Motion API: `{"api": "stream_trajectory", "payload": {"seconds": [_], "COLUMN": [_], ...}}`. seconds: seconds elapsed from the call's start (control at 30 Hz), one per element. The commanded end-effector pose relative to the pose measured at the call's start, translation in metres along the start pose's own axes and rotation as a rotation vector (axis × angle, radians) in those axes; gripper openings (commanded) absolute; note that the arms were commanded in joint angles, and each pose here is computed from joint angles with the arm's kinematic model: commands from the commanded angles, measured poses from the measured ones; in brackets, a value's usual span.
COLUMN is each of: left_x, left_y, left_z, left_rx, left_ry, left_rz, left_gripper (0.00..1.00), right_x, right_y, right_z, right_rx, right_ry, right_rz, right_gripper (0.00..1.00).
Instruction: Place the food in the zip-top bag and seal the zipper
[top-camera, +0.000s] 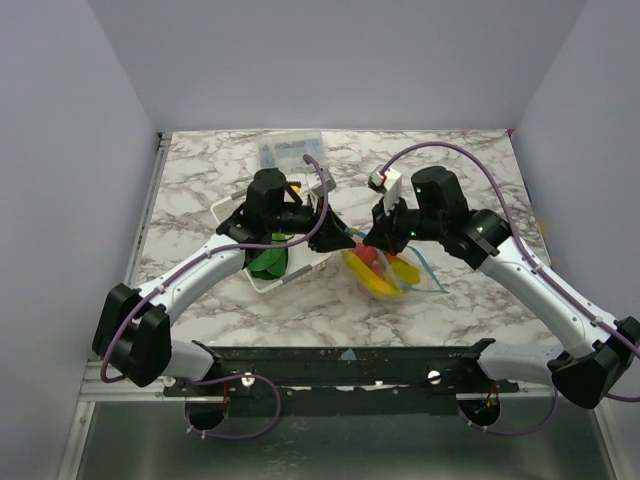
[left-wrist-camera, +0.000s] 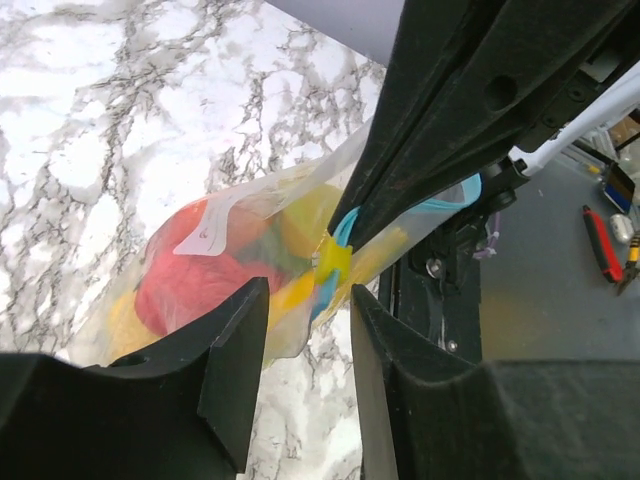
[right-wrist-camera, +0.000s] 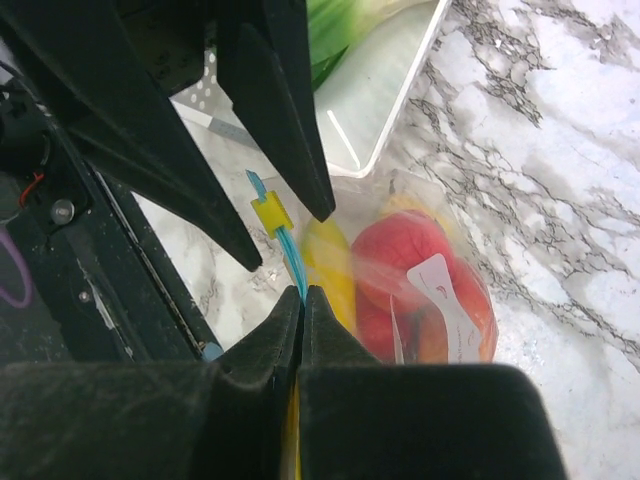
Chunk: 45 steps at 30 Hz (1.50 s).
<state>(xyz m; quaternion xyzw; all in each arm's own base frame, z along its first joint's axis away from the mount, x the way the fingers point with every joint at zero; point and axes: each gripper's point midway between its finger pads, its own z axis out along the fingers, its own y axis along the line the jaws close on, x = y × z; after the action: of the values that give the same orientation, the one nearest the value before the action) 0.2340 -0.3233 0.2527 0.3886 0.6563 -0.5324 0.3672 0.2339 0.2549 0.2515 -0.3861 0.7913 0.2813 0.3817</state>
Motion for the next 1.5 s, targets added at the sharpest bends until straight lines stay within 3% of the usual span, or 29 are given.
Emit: {"api": "stream_trajectory", "payload": {"seconds": [0.0, 0.13, 0.17, 0.27, 0.33, 0.4, 0.57, 1.03, 1.33, 1.47], "left_x": [-0.003, 0.000, -0.001, -0.001, 0.001, 0.002, 0.001, -0.002, -0.006, -0.008], "left_y": [-0.006, -0.004, -0.005, -0.006, -0.005, -0.006, -0.007, -0.006, 0.000, 0.000], "left_z": [0.004, 0.005, 0.006, 0.005, 0.005, 0.005, 0.005, 0.003, -0.003, -0.005], "left_rx": [0.076, 0.082, 0.091, 0.093, 0.088, 0.096, 0.110, 0.099, 0.088, 0.103], "left_ry": [-0.017, -0.015, -0.015, -0.018, -0.012, -0.007, -0.006, -0.014, -0.055, -0.072], "left_rz": [0.015, 0.011, 0.011, 0.025, 0.029, 0.029, 0.022, 0.019, -0.002, -0.015], "left_gripper": [0.40, 0.36, 0.31, 0.02, 0.00, 0.00, 0.00, 0.00, 0.00, 0.00], "right_x": [-0.011, -0.015, -0.014, -0.014, -0.018, -0.029, -0.048, -0.050, -0.044, -0.045], "right_y": [0.009, 0.011, 0.013, 0.012, 0.009, 0.009, 0.024, 0.018, 0.013, 0.012], "right_z": [-0.006, -0.005, -0.004, -0.001, 0.001, 0.003, 0.013, 0.012, 0.008, 0.007], "right_rx": [-0.031, -0.046, -0.058, -0.059, -0.045, -0.050, -0.171, -0.138, -0.098, -0.084], "right_ry": [-0.057, -0.066, -0.065, -0.050, -0.052, -0.076, -0.099, -0.113, -0.115, -0.128], "right_rz": [0.007, 0.013, 0.013, 0.022, 0.024, 0.027, 0.006, -0.013, -0.014, -0.014], "right_gripper": [0.01, 0.00, 0.01, 0.01, 0.23, 0.35, 0.42, 0.27, 0.01, 0.01]}}
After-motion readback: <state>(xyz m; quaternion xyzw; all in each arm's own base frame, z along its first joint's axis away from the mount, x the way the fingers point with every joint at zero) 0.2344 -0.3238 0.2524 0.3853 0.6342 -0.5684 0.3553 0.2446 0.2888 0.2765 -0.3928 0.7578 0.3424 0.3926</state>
